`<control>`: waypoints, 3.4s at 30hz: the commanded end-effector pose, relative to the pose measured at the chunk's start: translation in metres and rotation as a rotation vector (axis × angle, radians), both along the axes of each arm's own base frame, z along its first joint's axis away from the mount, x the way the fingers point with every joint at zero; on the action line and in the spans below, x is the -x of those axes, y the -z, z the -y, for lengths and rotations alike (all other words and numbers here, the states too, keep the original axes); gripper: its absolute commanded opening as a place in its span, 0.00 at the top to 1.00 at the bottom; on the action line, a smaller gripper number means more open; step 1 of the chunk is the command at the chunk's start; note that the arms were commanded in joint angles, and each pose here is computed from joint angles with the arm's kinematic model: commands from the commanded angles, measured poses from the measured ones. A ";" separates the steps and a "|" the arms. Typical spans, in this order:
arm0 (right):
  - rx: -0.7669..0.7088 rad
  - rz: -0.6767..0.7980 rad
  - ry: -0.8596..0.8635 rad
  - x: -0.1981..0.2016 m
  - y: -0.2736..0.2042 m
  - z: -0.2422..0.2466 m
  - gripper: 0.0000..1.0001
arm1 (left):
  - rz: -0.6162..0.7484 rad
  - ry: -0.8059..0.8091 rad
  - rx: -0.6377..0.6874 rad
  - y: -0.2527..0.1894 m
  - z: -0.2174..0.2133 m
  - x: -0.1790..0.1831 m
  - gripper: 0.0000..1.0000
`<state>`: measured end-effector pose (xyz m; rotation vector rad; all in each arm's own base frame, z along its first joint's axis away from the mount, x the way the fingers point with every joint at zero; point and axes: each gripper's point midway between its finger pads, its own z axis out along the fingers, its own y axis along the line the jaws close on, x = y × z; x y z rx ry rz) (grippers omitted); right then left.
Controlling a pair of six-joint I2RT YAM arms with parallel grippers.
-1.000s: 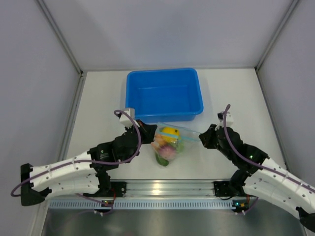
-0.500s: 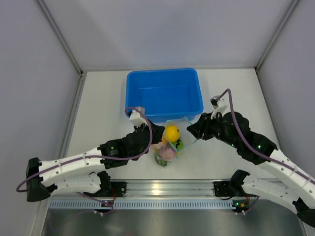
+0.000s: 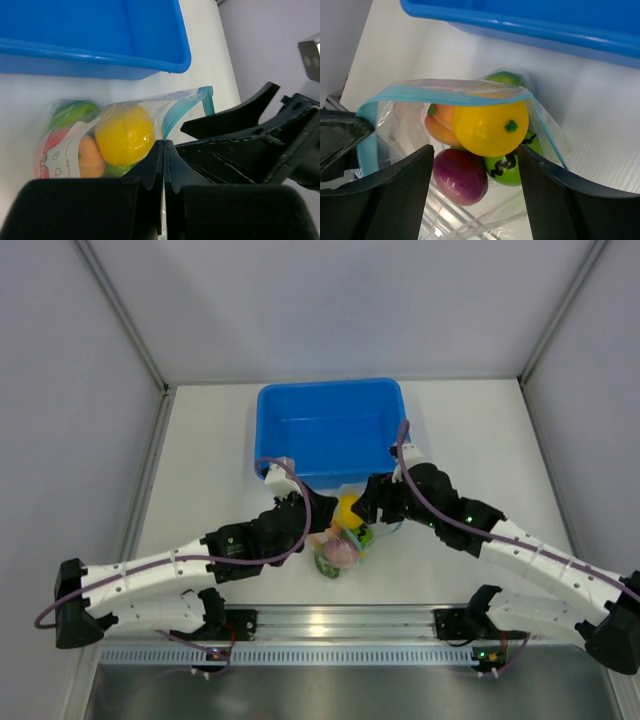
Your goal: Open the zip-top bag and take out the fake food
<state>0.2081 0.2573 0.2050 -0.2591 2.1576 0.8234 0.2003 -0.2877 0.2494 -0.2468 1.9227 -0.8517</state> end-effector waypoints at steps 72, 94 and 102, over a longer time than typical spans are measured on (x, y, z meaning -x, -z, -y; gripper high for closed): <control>0.282 0.171 0.227 -0.174 -0.072 0.021 0.46 | 0.066 -0.124 0.041 0.006 -0.054 0.002 1.00; 0.106 -0.009 0.095 -0.184 -0.040 -0.008 0.10 | 0.092 -0.023 -0.022 -0.006 -0.036 0.006 1.00; -0.057 0.027 0.093 -0.110 -0.076 -0.001 0.35 | 0.087 -0.033 0.009 -0.013 -0.034 0.005 1.00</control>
